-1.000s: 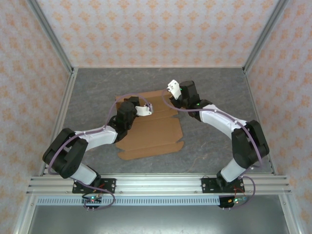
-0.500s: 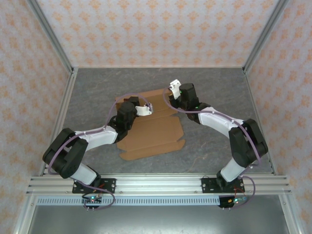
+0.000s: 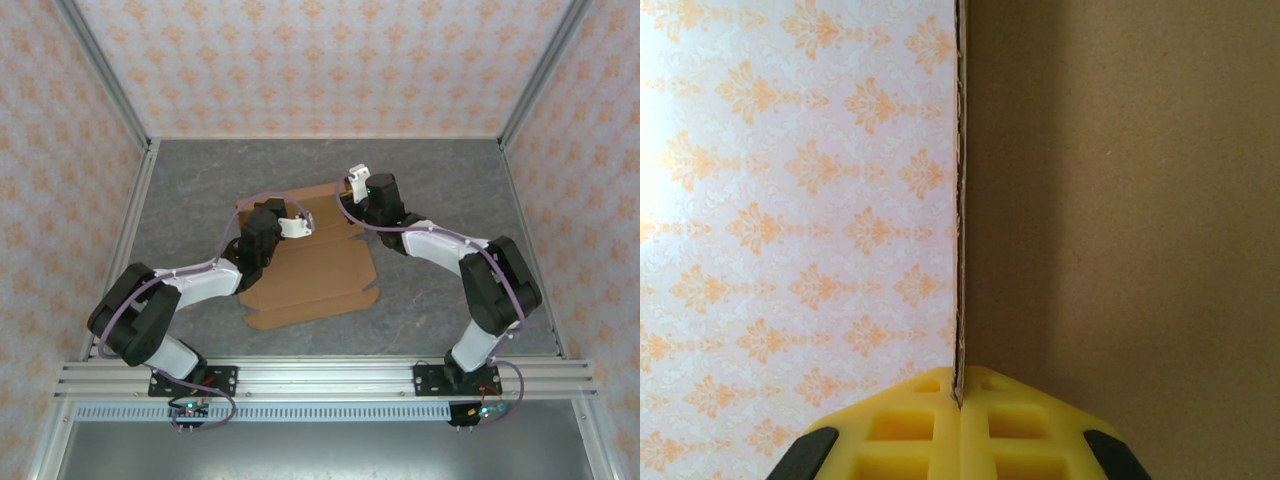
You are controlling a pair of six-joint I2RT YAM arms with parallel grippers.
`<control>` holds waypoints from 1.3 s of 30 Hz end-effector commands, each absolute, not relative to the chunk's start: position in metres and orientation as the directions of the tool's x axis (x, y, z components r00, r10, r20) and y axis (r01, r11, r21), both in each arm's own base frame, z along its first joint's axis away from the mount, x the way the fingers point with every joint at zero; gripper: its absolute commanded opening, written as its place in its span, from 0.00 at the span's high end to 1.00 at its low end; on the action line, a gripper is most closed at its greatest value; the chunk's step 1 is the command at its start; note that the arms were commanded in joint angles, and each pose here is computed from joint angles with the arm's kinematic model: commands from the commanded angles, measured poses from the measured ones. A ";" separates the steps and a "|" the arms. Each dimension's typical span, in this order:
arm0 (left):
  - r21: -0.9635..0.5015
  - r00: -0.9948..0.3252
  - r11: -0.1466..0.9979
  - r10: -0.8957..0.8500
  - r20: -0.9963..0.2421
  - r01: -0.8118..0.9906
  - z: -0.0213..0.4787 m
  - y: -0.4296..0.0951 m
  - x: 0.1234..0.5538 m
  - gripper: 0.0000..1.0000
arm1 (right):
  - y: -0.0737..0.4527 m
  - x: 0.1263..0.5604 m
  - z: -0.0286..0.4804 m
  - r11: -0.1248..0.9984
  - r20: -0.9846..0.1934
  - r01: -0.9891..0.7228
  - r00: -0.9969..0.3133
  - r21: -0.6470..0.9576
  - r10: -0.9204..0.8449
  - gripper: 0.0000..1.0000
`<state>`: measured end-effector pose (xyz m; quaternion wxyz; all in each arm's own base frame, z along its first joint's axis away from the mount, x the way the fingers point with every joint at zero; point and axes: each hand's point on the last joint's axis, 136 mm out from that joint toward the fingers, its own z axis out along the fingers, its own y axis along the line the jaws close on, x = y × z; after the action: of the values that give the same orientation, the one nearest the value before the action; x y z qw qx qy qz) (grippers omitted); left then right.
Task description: Fold the paper box
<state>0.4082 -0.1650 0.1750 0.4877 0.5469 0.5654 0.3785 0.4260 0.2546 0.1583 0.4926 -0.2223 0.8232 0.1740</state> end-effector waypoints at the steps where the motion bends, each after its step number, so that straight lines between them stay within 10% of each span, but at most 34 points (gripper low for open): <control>1: 0.959 0.103 0.127 0.982 -0.158 0.255 0.180 -0.173 0.402 1.00 | 0.266 0.430 0.171 0.822 -0.909 -0.544 -0.408 0.169 -0.083 0.80; 39: 0.961 0.079 0.128 0.985 -0.152 0.244 0.184 -0.172 0.406 1.00 | 0.176 0.367 0.130 0.931 -0.710 -0.172 -0.694 0.321 0.117 0.42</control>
<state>0.4045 -0.1719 0.1748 0.4881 0.5541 0.5614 0.3736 0.3778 0.1793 0.1529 0.4296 -0.0632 0.8856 0.1647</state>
